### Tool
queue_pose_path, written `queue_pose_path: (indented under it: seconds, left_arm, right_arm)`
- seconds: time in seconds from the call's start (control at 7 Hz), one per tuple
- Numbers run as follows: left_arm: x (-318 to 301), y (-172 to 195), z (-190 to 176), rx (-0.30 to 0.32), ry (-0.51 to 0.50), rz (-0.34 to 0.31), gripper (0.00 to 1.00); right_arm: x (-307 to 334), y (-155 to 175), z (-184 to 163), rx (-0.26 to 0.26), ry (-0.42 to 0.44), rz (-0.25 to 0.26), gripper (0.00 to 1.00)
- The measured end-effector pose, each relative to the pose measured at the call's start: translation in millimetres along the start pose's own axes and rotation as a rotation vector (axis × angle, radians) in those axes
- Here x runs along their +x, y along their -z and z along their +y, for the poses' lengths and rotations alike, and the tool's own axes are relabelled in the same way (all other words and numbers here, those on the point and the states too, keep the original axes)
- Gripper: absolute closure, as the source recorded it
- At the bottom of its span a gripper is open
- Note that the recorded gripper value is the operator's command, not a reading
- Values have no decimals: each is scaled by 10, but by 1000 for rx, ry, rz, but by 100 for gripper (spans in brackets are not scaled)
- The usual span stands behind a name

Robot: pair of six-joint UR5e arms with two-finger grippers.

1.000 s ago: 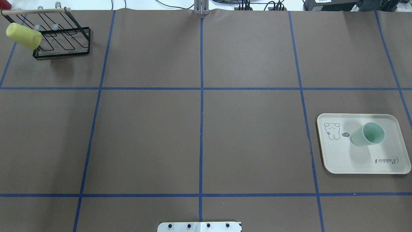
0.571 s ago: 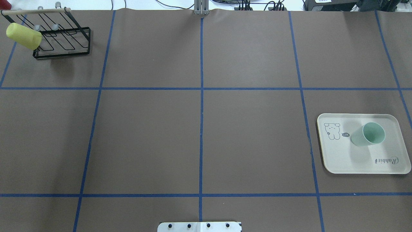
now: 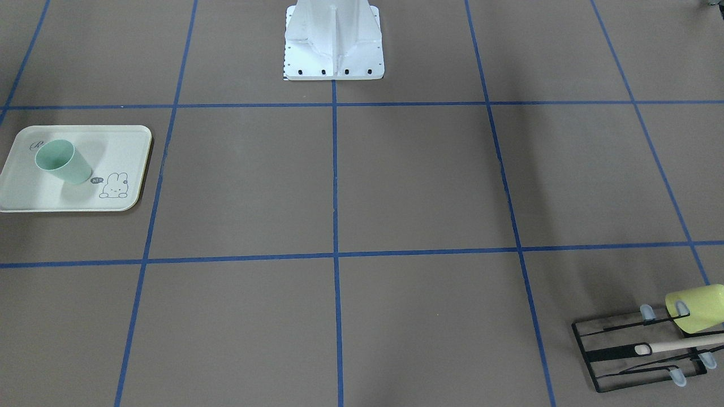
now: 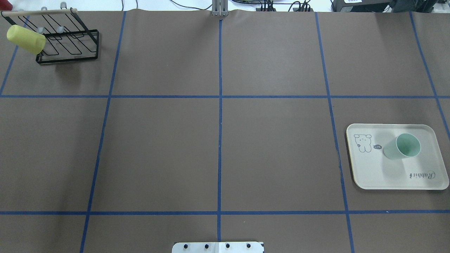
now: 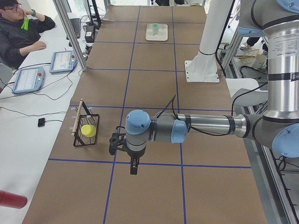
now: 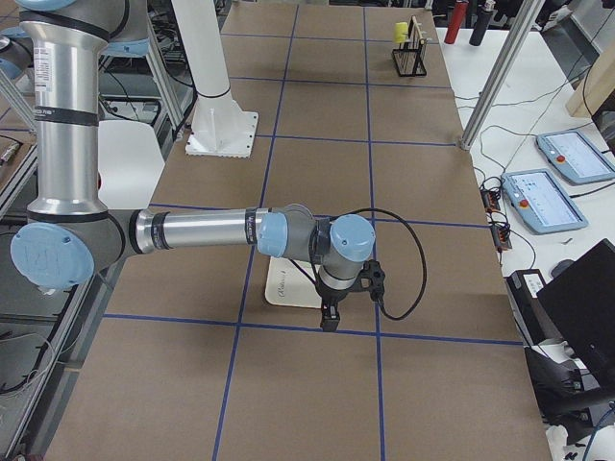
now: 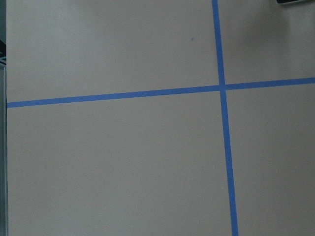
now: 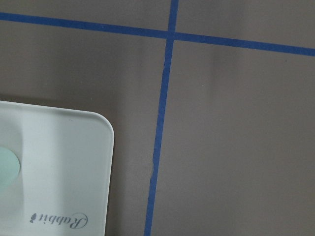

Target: Left arm grabs green cup and hands to right arm on tray

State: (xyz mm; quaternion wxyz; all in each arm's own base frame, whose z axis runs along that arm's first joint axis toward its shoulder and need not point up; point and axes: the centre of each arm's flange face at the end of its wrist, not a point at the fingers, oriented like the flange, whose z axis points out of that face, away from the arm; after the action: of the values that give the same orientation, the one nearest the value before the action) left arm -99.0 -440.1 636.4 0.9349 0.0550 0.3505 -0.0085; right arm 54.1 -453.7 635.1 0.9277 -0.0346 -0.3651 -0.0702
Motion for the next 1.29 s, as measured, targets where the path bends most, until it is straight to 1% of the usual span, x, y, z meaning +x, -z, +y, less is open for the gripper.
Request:
queue_pose_path:
  seconds: [0.43, 0.57, 0.86, 1.29]
  left_arm:
    - [99, -31, -29, -3, -22, 5, 0]
    - [131, -24, -32, -2, -26, 17, 0]
    - [183, -25, -24, -5, -23, 65, 0]
    - [192, -30, -16, -8, -20, 79, 0]
  right_arm:
    - [-25, 28, -29, 7, 5, -3, 1]
    - [-38, 34, -36, 10, 7, -11, 1]
    - [-66, 40, -46, 15, 8, -34, 1]
    - [-122, 81, -127, 22, 23, -33, 1]
